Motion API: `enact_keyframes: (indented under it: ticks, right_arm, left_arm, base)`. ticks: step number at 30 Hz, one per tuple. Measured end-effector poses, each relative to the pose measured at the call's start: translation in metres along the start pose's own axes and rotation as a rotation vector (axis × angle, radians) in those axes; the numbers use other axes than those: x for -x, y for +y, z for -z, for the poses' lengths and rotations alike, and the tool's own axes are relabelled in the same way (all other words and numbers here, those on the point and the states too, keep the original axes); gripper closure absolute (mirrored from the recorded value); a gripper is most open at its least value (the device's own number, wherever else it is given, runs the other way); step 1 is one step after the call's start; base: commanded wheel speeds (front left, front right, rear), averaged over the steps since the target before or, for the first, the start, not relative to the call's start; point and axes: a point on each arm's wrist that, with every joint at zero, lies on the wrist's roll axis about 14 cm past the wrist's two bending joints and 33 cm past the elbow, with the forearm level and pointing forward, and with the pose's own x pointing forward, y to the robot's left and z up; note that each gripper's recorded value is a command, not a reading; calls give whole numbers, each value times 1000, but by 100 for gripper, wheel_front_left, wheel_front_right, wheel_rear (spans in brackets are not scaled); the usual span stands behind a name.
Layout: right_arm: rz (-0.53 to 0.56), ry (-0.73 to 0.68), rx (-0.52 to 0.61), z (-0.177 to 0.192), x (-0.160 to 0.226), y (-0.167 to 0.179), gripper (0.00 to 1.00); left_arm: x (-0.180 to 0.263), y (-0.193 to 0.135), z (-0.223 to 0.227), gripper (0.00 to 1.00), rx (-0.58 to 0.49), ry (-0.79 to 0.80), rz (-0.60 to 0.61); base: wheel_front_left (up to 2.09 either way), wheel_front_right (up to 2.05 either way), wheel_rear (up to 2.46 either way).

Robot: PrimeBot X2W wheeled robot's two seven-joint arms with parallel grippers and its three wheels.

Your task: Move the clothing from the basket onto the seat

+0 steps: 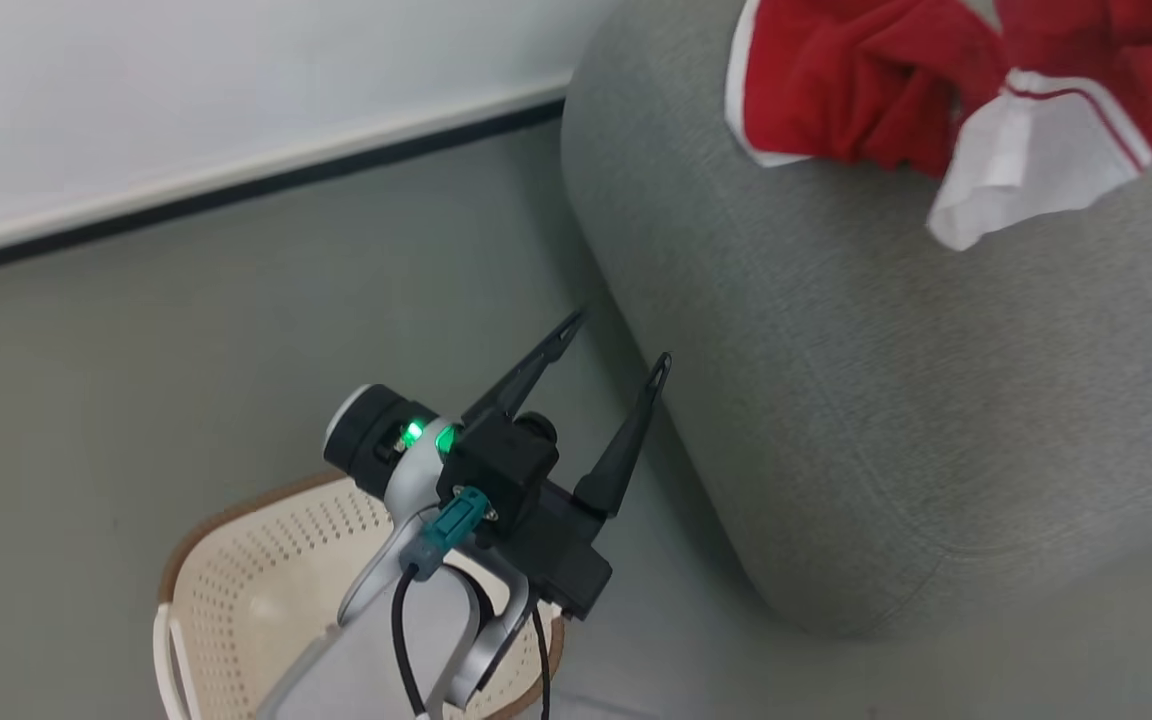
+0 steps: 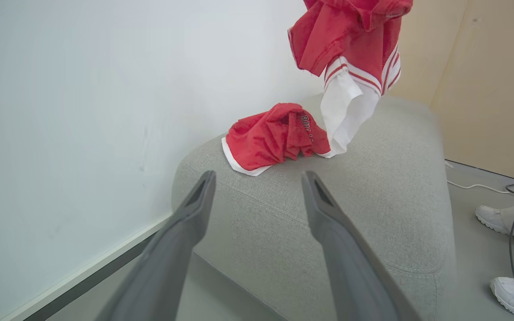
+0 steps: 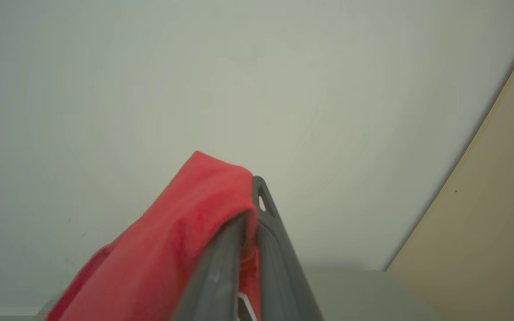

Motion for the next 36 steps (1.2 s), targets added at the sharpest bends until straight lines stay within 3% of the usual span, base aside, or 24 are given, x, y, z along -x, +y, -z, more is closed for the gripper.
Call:
enact_keyframes:
  ticks: [9, 15, 18, 23, 24, 26, 27, 28, 36]
  right_arm:
    - [6, 108, -15, 56, -40, 32, 100]
    - [-45, 228, -32, 120, -57, 85, 100]
    - [-98, 334, -17, 172, -51, 121, 100]
    - [-154, 399, -49, 206, -47, 163, 100]
    - [-154, 414, -49, 213, -45, 167, 90]
    - [-147, 419, -47, 215, -43, 164, 57]
    - [-143, 419, -47, 214, -42, 163, 33]
    - [-140, 416, -49, 213, -41, 162, 0]
    - [-146, 411, -101, 205, -22, 162, 0]
  left_arm:
    - [-5, 36, 15, 0, -3, 12, -45]
    - [-8, 57, 37, 0, 14, 40, -64]
    - [-5, 72, 61, 0, 26, 88, -82]
    - [0, 81, 86, 0, 31, 137, -98]
    - [1, 82, 91, 0, 34, 148, -94]
    - [1, 82, 92, 0, 31, 150, -94]
    - [1, 82, 91, 0, 28, 145, -93]
    - [0, 82, 90, 0, 26, 143, -93]
    - [1, 83, 78, 0, 3, 115, -107]
  base:
    - [0, 0, 0]
    - [0, 0, 0]
    - [0, 0, 0]
    - [0, 0, 0]
    - [0, 0, 0]
    - [0, 0, 0]
    - [0, 0, 0]
    - [0, 0, 0]
    - [0, 0, 0]
